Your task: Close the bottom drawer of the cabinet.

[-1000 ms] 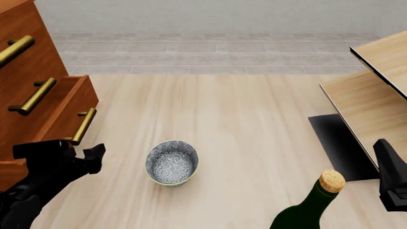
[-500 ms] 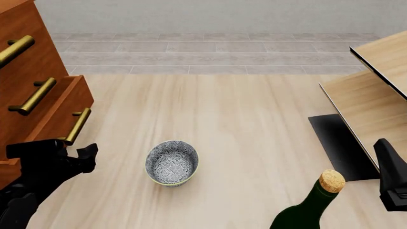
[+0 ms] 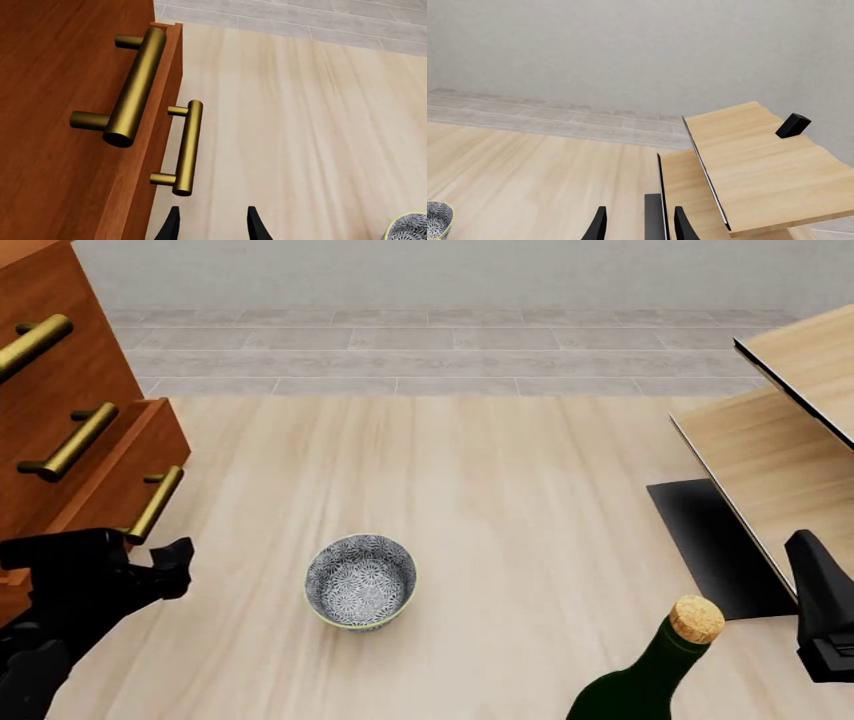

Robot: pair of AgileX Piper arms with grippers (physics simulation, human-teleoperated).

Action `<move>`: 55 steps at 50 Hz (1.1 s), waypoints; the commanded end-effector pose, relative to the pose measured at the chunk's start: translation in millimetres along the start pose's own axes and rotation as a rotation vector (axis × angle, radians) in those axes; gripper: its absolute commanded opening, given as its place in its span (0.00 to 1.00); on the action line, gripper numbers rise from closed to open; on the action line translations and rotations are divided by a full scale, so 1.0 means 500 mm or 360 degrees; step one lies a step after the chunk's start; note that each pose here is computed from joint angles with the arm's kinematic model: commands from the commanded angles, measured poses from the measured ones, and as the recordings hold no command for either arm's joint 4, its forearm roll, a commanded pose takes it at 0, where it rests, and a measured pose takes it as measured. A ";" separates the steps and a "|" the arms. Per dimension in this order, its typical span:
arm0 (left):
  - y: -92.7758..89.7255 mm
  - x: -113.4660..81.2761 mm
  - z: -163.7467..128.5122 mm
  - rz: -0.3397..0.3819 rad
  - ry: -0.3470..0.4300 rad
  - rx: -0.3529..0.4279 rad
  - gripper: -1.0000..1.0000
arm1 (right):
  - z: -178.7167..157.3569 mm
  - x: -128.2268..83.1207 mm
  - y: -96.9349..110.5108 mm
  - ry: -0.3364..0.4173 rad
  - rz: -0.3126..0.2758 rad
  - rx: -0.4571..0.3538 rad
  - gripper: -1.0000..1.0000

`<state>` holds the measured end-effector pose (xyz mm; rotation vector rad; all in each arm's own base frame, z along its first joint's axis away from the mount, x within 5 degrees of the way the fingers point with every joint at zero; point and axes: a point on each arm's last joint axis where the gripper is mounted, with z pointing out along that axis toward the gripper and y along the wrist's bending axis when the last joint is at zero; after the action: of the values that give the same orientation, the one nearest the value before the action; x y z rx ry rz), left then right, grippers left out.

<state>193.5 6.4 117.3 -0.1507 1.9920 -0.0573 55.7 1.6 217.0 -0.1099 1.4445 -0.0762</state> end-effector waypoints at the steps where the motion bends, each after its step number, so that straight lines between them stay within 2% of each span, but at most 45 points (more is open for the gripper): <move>1: 0.020 -0.007 -0.002 -0.0013 -0.0018 -0.0078 1.00 | 0.000 0.000 0.000 -0.0001 0.0000 -0.0001 1.00; 55: 0.063 -0.008 0.018 -0.0044 -0.0012 -0.0227 1.00 | 0.000 -0.001 -0.001 -0.0004 -0.0002 0.0007 1.00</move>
<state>201.1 30.0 114.9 -0.2327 1.9861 0.0352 55.7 1.4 217.3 -0.1067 1.4430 -0.0789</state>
